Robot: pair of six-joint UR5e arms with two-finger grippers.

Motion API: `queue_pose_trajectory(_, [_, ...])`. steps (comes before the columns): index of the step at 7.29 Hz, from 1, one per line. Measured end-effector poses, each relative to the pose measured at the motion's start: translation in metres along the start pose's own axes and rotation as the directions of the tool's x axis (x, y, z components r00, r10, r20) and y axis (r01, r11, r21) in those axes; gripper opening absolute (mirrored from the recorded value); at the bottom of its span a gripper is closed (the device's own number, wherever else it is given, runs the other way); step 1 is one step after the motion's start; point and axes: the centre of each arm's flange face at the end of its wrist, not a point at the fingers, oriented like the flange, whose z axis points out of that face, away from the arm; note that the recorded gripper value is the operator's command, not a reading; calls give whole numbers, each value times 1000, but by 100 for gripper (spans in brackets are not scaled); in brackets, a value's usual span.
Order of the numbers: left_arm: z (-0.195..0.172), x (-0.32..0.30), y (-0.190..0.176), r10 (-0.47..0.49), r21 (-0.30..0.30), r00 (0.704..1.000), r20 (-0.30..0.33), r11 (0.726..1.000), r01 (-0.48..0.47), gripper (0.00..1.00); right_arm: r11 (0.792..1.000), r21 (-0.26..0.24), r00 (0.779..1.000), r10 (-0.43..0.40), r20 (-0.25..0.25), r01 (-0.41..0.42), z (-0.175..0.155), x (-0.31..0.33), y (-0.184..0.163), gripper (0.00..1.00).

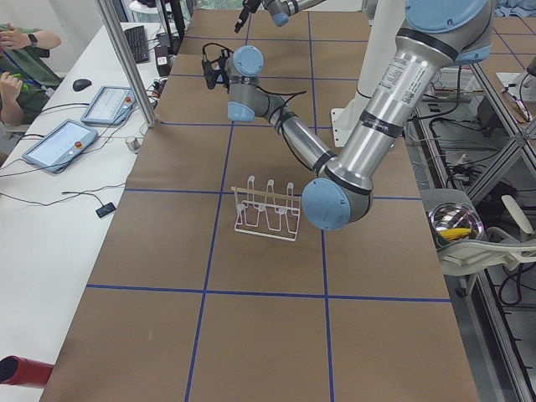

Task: Hang cup on cup holder
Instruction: 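Carry the cup with the left gripper over the white wire rack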

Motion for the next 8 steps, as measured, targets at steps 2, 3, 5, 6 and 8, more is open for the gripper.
queue_pose_trajectory(2, [-37, -23, -34, 175, 60, 968, 180, 980, -188, 0, 991, -85, 960, -123, -253, 104, -16, 55, -26, 100])
queue_pose_trajectory(3, [-57, -25, -41, 271, 35, 913, 305, 955, -295, 0, 980, -158, 924, -171, -341, 123, -23, 84, -23, 100])
queue_pose_trajectory(5, [-84, -31, -40, 407, -74, 784, 468, 903, -424, 0, 923, -339, 837, -327, -439, 182, -47, 136, -26, 100])
queue_pose_trajectory(6, [-93, -46, -38, 434, -110, 746, 505, 890, -443, 0, 868, -459, 788, -413, -457, 189, -61, 159, -32, 100])
queue_pose_trajectory(8, [-109, -83, -33, 480, -175, 689, 543, 867, -466, 0, 757, -646, 749, -484, -453, 98, -83, 169, -46, 100])
